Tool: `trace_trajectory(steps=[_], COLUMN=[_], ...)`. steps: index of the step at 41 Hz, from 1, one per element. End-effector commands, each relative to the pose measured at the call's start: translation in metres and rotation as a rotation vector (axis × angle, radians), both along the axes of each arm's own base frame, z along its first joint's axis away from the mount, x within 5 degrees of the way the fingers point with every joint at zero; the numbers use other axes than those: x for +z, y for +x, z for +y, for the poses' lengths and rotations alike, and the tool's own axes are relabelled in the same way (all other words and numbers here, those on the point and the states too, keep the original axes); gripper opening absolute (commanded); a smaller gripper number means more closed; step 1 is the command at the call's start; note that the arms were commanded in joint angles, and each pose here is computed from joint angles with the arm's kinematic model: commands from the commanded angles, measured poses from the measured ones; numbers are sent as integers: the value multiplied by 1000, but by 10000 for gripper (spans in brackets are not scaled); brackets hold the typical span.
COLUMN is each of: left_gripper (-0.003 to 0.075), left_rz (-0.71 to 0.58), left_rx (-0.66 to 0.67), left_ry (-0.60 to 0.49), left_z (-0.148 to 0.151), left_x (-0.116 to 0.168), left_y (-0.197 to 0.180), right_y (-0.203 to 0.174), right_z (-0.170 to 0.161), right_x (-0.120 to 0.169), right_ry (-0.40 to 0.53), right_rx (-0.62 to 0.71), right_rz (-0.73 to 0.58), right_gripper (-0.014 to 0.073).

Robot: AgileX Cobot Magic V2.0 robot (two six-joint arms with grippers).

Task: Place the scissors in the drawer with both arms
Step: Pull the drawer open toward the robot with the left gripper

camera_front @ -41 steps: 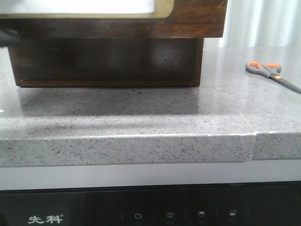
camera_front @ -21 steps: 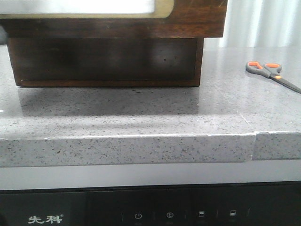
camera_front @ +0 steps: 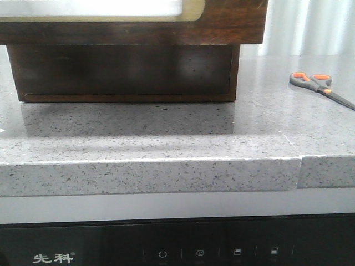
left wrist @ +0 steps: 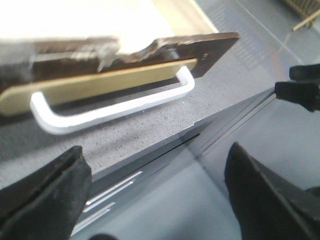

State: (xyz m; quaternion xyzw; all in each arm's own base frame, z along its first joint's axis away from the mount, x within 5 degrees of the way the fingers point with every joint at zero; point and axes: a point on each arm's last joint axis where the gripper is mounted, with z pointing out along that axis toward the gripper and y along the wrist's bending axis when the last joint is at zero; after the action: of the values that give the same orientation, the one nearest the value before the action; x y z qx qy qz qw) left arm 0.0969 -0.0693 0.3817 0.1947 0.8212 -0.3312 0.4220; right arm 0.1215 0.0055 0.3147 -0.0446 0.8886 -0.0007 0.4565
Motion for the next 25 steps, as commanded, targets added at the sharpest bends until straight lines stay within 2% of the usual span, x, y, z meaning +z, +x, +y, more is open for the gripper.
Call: trace_trajectory(steps=[1, 7, 11, 16, 25], left_gripper=[544, 544, 544, 544, 544], left_rz=[-84, -147, -199, -261, -291], left_rx=[-12, 67, 115, 126, 100], left_ry=[54, 289, 350, 351, 251], left_z=[-2, 7, 12, 14, 8], left_x=[30, 41, 49, 60, 69], left_y=[-6, -4, -4, -7, -9], right_y=[4, 4, 4, 4, 4], right_z=[-1, -1, -1, -1, -1], right_x=[11, 11, 11, 11, 11], right_ry=[-11, -11, -11, -11, -11], right_rx=[-5, -5, -5, -5, -5], right_rz=[-75, -75, -75, -75, -75], right_gripper=[594, 594, 594, 594, 594])
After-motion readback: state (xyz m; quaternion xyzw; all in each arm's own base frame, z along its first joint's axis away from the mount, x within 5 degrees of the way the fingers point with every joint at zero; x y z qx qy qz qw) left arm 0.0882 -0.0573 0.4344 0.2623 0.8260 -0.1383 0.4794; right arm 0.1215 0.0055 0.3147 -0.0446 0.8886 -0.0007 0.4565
